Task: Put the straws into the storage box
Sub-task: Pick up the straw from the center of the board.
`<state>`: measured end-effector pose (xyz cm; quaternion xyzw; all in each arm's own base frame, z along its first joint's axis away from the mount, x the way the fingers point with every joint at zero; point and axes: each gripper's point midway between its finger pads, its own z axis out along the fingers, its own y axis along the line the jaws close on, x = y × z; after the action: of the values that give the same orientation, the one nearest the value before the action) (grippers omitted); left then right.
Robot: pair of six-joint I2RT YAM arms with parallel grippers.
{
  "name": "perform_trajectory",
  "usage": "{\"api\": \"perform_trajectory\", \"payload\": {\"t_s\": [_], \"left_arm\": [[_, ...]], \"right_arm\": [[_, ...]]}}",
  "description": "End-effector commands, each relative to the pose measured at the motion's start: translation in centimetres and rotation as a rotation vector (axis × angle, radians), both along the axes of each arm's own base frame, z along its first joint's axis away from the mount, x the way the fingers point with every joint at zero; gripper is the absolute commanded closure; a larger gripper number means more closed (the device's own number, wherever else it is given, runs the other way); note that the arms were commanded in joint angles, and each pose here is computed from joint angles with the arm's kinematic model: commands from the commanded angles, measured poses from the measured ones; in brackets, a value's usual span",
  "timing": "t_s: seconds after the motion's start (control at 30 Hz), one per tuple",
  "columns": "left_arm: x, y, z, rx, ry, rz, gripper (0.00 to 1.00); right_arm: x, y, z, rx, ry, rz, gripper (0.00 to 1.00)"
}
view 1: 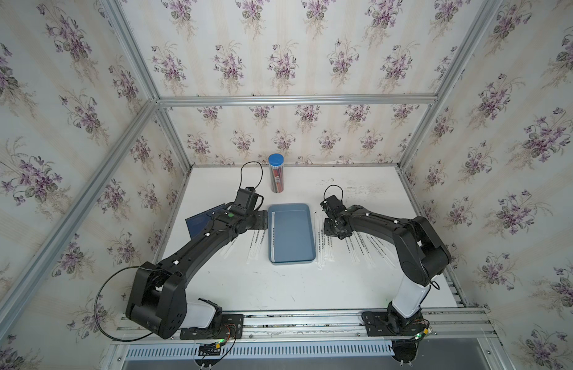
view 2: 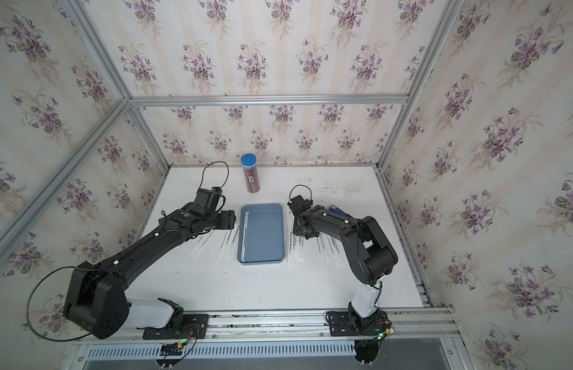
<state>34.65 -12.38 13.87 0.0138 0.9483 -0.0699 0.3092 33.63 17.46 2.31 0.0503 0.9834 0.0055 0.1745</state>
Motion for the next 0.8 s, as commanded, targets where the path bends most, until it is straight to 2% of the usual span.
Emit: {"api": "perform_trajectory", "payload": {"t_s": [0.0,0.5,0.77], "left_arm": [[0.3,-0.2,0.2,-0.006,-0.012,-0.002,0.16],[0.3,-0.3,0.0,0.0,-0.006,-0.004,0.16],[0.4,-0.3,-0.1,0.003,-0.007,-0.007,0.16]], "right_arm": [[-0.1,0.0,-0.6,-0.005,0.012,0.004,0.78],[0.7,0.8,0.6,0.018,-0.014,0.011,0.76],[-0.4,-0.1,-2.1,-0.014,0.038,0.005,0.78]]}}
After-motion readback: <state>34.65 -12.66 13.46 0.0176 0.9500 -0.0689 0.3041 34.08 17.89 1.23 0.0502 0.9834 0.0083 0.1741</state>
